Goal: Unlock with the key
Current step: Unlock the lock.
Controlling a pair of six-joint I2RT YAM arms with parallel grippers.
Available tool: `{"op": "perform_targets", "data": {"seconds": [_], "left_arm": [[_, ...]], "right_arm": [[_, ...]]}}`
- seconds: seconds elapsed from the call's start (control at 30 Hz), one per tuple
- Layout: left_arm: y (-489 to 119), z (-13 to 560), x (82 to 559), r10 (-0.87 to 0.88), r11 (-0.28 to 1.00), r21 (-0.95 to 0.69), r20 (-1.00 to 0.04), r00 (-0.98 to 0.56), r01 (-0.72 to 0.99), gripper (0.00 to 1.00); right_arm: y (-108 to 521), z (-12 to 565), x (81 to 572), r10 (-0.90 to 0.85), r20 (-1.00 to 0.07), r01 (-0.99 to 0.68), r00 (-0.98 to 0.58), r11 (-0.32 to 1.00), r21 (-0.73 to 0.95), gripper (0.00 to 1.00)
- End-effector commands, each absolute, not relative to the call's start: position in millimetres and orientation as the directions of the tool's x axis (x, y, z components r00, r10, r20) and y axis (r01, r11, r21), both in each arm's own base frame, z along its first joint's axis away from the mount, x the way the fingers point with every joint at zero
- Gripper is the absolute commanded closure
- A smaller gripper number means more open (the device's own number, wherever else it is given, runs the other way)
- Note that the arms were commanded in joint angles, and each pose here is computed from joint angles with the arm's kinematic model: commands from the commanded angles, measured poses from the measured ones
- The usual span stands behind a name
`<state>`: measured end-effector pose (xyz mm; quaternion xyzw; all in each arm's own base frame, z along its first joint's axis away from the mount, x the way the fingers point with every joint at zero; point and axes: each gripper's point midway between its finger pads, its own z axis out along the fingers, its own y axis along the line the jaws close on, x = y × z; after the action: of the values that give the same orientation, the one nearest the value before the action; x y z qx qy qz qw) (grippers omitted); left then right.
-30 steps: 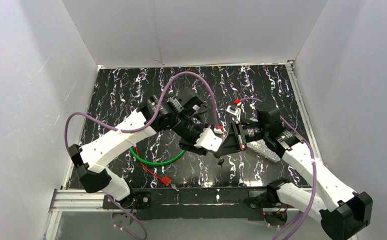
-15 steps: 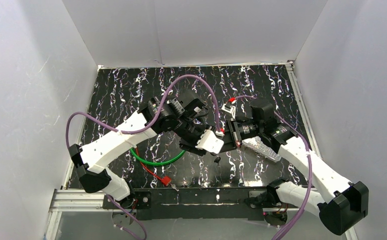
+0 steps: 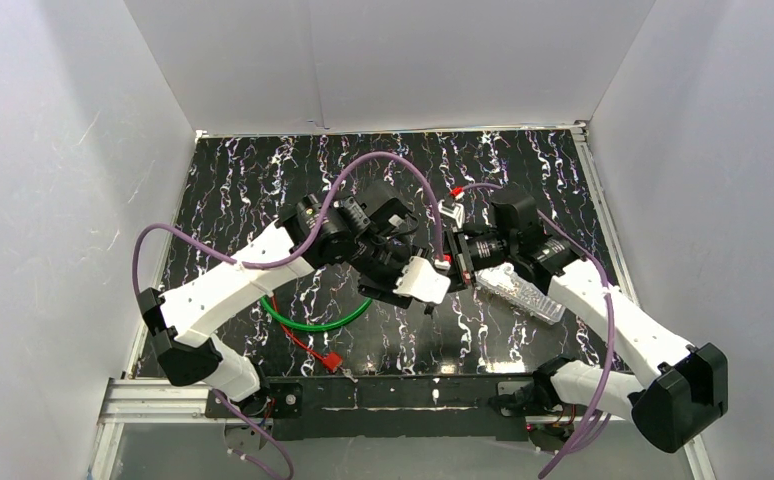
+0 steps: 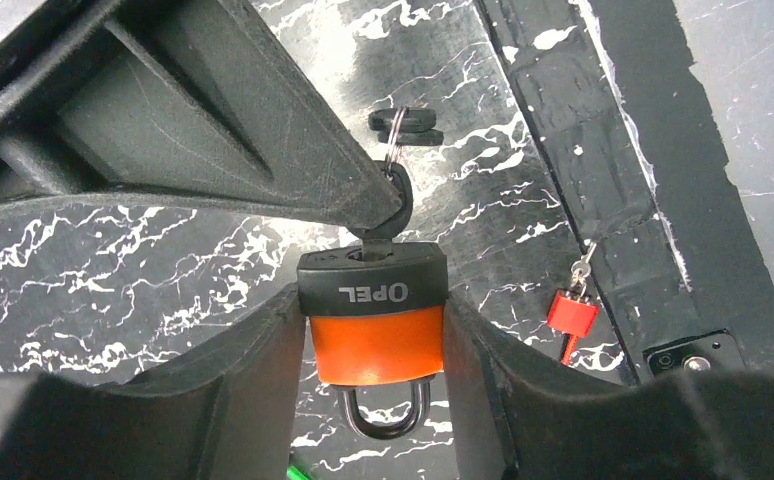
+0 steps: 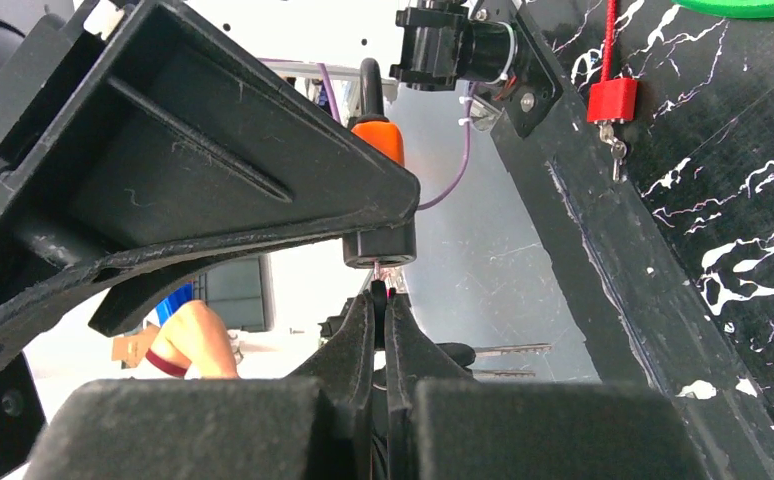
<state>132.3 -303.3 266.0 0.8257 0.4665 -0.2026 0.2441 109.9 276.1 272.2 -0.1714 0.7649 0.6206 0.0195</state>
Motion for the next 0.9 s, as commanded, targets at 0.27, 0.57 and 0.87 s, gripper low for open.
{"op": "perform_targets", "data": {"seconds": [0.27,0.57,0.87], "left_arm": [[-353,312,121,0.473,-0.436,0.392,-0.666,0.577,0.810,1.00],[-351,323,125,0.455,-0.419,0.452,-0.646,0.613,0.788,1.00],[-353,340,113,0.447,-0.352,0.370,-0.740,0.502,0.860,0.02]], "right_arm": [[299,291,152,-0.094,-0.303,-0.316,-0.948,0.181,0.931,0.99],[296,298,145,-0.091,-0.321,-0.332,-0.943,0.142,0.933,0.99],[286,312,134,-0.075,-0.388,-0.395,-0.919,0.142,0.908,0.99]]}}
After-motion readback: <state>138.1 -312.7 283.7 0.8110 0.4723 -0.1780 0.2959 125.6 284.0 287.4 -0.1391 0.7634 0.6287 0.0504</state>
